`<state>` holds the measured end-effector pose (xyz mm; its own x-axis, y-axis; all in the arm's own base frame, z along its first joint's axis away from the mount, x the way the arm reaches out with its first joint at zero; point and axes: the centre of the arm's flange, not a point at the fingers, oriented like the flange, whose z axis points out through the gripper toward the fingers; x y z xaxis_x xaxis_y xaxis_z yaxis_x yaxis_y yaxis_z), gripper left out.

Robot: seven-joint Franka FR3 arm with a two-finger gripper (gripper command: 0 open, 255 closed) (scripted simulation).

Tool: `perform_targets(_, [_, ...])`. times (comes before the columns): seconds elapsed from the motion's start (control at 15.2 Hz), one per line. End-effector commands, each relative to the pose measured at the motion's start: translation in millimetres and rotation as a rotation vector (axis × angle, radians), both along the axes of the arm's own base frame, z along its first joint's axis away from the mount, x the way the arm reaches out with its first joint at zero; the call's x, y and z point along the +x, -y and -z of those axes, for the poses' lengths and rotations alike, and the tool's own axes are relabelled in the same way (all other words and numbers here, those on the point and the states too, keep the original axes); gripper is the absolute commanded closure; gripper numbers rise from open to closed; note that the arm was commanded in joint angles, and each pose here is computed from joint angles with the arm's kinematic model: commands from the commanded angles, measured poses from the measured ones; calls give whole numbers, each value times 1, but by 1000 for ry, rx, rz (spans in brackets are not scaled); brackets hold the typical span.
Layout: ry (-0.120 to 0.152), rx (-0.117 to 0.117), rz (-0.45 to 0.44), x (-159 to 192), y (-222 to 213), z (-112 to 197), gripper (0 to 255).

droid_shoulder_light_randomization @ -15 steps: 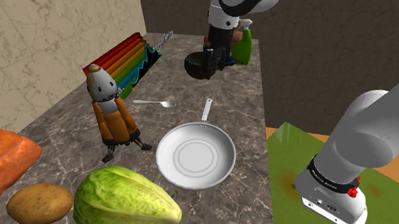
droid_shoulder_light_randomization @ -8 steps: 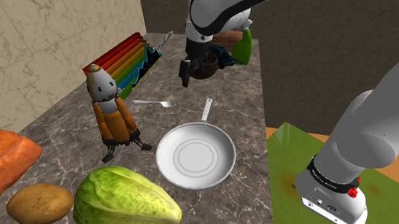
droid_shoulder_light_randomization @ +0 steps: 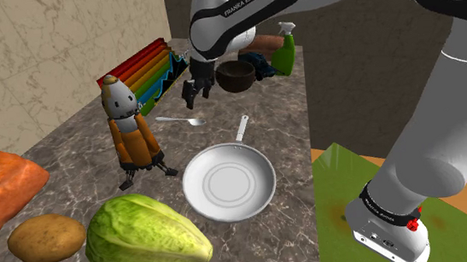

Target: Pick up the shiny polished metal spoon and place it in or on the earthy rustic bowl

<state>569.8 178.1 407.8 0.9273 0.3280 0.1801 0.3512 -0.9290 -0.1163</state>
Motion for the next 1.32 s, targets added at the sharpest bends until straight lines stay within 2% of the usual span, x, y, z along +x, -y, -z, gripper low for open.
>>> perform_targets(0.0, [12,6,-16,17,-15,13,0])
perform_targets(0.33, [38,21,-53,59,-51,36,0])
perform_targets(0.86, [38,21,-53,65,-59,75,0])
perform_targets(1.25, [38,21,-53,65,-59,75,0])
